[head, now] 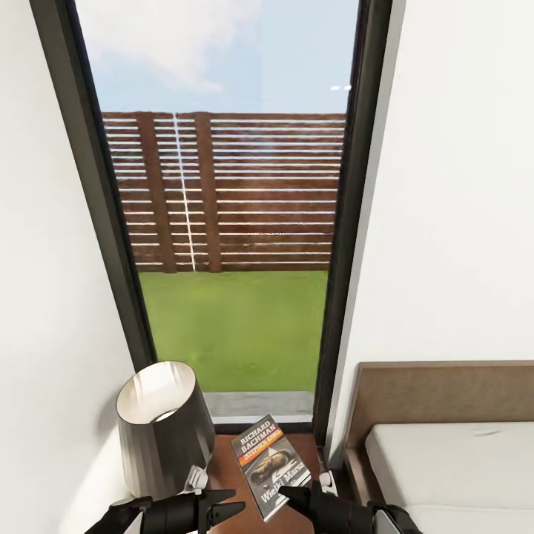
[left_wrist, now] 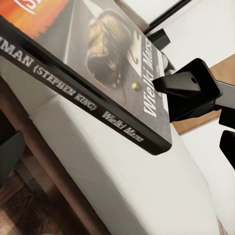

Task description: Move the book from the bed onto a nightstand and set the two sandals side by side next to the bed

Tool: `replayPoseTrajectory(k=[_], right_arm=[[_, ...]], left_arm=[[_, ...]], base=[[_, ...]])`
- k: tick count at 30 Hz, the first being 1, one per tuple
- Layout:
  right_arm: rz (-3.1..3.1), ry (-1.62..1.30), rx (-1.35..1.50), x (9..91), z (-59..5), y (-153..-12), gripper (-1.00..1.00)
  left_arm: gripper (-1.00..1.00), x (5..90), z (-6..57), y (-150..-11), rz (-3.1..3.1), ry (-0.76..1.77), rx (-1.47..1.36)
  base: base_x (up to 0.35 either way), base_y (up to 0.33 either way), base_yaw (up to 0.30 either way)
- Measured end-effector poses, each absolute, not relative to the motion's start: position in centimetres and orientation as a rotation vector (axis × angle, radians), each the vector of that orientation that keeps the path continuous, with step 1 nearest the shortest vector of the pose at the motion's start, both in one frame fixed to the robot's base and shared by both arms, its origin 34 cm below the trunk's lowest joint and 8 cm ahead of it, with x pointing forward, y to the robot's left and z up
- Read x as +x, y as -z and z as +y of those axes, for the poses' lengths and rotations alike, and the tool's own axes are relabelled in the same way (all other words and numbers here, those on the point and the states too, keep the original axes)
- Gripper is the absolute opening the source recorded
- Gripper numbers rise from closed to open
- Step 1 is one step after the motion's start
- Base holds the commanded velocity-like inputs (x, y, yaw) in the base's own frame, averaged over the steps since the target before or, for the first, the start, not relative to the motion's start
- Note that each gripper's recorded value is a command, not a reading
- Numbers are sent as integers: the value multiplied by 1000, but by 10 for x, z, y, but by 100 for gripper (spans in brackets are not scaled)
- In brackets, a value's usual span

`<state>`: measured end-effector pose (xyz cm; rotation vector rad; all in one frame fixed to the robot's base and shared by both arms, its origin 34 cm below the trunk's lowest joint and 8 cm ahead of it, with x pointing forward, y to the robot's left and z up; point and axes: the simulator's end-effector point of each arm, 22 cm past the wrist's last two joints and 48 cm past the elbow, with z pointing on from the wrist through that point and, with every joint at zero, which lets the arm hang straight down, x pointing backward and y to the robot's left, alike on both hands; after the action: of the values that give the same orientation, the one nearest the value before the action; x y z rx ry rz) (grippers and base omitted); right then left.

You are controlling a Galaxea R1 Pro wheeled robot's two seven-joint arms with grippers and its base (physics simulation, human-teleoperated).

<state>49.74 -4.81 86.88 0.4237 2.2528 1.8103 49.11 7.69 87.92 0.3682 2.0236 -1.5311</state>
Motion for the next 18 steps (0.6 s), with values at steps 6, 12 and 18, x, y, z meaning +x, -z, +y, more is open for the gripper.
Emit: replayPoseTrajectory(k=[6,12,18], right_arm=[[2253,-1809,423,500,-48,-863,-100],[2258,-1803,421,501,-48,-857,-100],[2242,-1810,436,506,-49,-853,-100]], left_arm=[[100,493,77,-874,2023,1533,368],[100,494,72,-873,2008,1551,374],[100,503,53,-889,1947,1579,412]], base=[[0,0,0],[0,0,0],[0,0,0]])
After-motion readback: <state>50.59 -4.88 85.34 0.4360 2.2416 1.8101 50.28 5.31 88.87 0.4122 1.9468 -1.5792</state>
